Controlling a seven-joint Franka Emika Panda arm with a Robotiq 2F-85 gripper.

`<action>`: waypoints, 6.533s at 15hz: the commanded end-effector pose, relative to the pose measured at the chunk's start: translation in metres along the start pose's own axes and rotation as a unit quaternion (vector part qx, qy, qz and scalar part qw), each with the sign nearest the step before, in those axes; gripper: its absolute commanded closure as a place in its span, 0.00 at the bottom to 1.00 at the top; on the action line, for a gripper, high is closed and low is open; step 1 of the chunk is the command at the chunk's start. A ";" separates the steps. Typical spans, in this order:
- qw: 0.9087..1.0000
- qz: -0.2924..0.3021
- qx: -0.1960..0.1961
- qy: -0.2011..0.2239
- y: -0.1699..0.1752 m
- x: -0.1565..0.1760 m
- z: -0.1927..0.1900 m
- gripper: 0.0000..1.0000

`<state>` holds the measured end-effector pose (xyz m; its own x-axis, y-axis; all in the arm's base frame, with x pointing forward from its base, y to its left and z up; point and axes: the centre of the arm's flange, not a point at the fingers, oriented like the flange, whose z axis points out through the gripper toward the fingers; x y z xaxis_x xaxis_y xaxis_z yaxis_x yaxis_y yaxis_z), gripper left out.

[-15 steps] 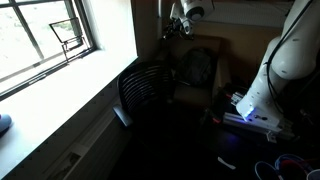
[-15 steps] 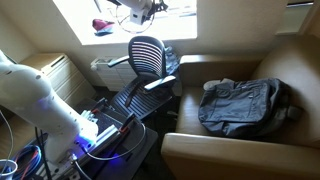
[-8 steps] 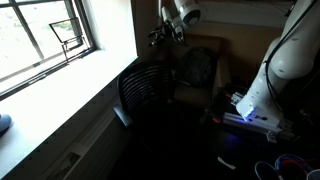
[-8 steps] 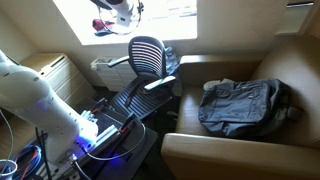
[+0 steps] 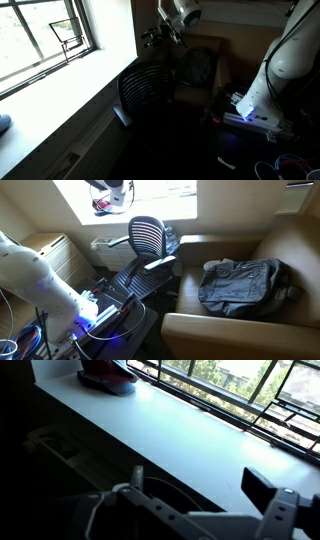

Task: Move the bag from the chair to the couch and pick up the clothing belt and hang it on the chair

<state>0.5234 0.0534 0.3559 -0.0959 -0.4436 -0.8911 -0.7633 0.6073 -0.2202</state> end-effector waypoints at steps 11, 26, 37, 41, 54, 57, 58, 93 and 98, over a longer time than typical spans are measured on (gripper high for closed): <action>0.951 -0.153 -0.255 0.086 0.097 0.026 0.060 0.00; 0.785 -0.270 -0.478 0.287 0.219 0.121 0.121 0.00; 0.700 -0.356 -0.471 0.403 0.248 0.178 0.147 0.00; 0.702 -0.376 -0.380 0.471 0.254 0.208 0.164 0.00; 0.773 -0.274 -0.302 0.486 0.268 0.220 0.202 0.00; 0.780 -0.200 -0.251 0.537 0.272 0.255 0.235 0.00; 0.780 -0.172 -0.248 0.548 0.274 0.266 0.242 0.00; 0.787 0.190 0.002 0.587 0.312 0.380 0.327 0.00; 0.781 0.193 0.150 0.575 0.268 0.380 0.315 0.00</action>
<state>0.4625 0.2450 -0.1628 -0.8982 -0.4391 0.0222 -0.4380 0.8892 -0.1322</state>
